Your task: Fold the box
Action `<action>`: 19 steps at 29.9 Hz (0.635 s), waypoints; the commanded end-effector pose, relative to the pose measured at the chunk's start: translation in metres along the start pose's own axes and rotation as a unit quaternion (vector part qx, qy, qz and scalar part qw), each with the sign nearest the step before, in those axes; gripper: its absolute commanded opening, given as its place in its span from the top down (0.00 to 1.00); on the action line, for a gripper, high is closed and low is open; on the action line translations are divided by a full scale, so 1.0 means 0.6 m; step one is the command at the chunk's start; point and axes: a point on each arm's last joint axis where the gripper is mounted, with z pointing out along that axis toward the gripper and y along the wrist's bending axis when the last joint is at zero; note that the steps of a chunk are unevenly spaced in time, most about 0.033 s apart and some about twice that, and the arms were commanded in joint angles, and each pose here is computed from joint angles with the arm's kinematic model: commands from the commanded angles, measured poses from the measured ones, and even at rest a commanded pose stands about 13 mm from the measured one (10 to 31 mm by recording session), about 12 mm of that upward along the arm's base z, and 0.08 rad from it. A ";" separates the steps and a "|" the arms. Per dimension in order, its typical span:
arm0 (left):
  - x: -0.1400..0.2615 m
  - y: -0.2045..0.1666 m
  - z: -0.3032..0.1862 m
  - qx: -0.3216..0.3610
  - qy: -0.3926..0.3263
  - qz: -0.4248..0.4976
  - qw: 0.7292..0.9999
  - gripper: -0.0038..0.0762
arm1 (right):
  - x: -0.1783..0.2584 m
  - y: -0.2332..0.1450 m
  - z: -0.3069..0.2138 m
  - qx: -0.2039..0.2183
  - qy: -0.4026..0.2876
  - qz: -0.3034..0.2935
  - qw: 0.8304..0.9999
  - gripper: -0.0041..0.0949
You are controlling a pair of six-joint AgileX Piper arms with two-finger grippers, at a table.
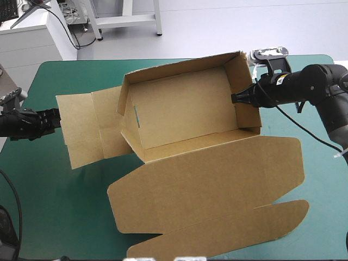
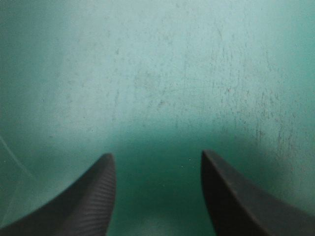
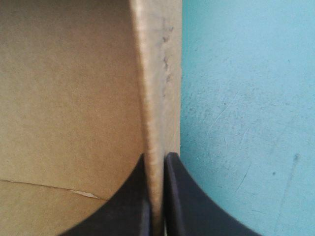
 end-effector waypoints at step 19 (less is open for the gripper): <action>0.037 -0.136 0.029 0.285 -0.005 0.093 0.954 0.29 | -0.036 0.015 -0.018 -0.043 -0.096 0.010 0.994 0.98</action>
